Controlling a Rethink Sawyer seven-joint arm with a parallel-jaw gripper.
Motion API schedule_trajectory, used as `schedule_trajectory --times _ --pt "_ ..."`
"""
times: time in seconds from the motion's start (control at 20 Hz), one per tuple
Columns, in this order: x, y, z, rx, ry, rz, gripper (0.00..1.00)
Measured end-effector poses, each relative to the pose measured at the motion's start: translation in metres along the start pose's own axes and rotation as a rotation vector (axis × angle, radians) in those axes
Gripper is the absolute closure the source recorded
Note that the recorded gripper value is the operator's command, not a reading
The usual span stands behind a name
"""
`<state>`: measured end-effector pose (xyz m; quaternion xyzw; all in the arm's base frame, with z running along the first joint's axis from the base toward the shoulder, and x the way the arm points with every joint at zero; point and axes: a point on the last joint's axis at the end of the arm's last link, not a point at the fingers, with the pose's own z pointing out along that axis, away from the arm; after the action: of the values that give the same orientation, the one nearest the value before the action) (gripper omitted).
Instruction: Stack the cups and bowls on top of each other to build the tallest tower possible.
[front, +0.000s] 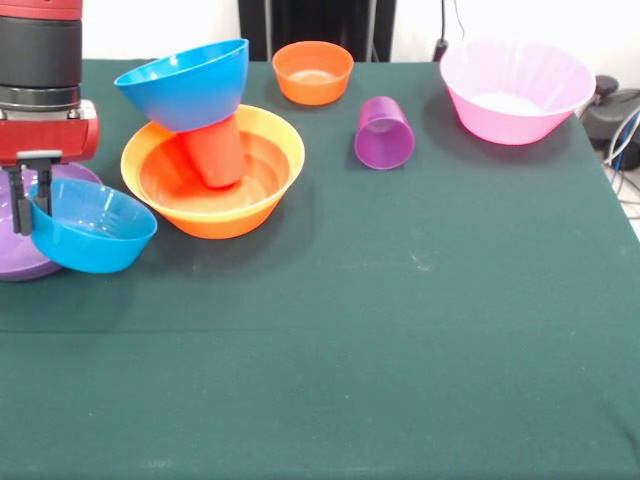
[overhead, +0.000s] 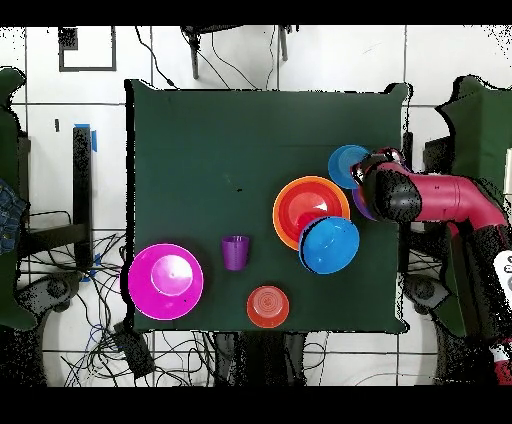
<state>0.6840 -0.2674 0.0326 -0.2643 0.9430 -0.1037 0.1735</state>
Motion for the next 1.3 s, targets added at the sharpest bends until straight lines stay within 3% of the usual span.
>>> schedule_trajectory --times 0.45,0.7,1.05,1.3 --pt "-0.001 -0.003 -0.002 -0.009 -0.006 0.028 1.00" --pt "-0.005 -0.019 -0.013 -0.025 -0.026 0.090 1.00" --pt "-0.006 -0.057 -0.038 -0.031 -0.083 0.197 1.00" --pt "-0.007 -0.069 -0.048 -0.043 -0.099 0.236 1.00"
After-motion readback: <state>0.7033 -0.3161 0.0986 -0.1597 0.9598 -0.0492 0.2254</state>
